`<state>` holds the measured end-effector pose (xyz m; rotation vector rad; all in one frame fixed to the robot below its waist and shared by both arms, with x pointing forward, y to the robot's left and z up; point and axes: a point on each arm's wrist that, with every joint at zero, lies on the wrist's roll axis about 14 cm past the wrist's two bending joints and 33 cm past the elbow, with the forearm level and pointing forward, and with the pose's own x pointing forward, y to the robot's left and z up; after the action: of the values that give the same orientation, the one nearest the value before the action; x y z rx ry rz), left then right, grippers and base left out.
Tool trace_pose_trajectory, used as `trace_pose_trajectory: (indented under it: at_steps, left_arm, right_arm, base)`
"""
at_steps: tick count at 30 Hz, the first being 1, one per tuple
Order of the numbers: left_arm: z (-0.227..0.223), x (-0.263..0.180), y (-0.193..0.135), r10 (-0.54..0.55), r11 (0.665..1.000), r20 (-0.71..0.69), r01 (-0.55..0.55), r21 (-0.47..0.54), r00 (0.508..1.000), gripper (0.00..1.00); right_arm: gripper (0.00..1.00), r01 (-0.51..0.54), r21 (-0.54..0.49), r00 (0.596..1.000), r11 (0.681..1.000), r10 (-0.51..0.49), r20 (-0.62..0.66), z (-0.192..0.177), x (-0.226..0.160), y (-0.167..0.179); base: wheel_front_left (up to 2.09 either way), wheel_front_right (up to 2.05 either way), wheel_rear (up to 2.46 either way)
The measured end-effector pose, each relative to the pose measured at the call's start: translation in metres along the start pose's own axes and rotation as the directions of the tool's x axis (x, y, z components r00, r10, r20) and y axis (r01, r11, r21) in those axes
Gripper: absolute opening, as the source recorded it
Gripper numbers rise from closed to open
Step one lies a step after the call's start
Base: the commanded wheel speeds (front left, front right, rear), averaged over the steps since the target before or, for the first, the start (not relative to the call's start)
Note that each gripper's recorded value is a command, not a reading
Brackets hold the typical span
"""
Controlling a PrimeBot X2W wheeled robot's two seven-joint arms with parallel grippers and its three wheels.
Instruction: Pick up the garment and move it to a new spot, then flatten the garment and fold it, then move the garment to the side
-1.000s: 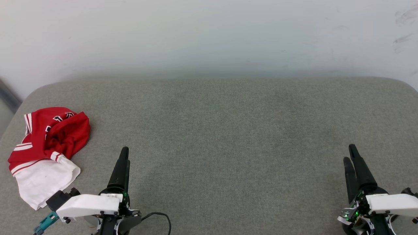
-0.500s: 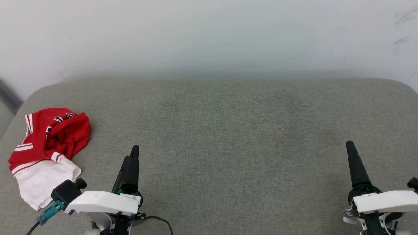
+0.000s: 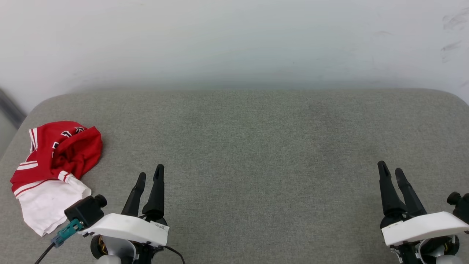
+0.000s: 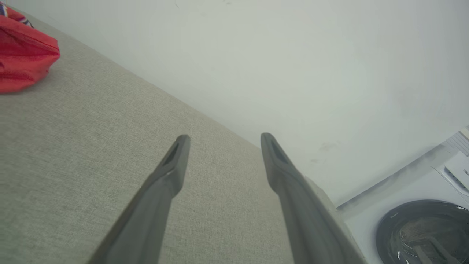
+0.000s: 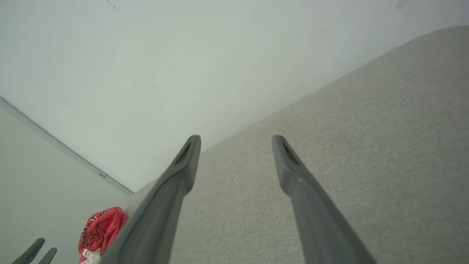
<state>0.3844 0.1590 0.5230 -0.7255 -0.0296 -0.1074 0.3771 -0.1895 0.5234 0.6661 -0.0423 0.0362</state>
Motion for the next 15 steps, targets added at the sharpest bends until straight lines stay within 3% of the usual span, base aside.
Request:
trace_pose_trajectory:
  at_steps: [15]
  left_arm:
    - [0.0000, -0.0007, -0.0038, -0.030, 0.975, 0.002, 0.028, 0.221, 1.000, 1.00]
  right_arm:
    - [1.00, -0.030, -0.222, 0.999, 0.975, 0.027, -0.017, 0.0002, -0.0013, 0.0089]
  base:
    - [0.00, 0.00, 0.00]
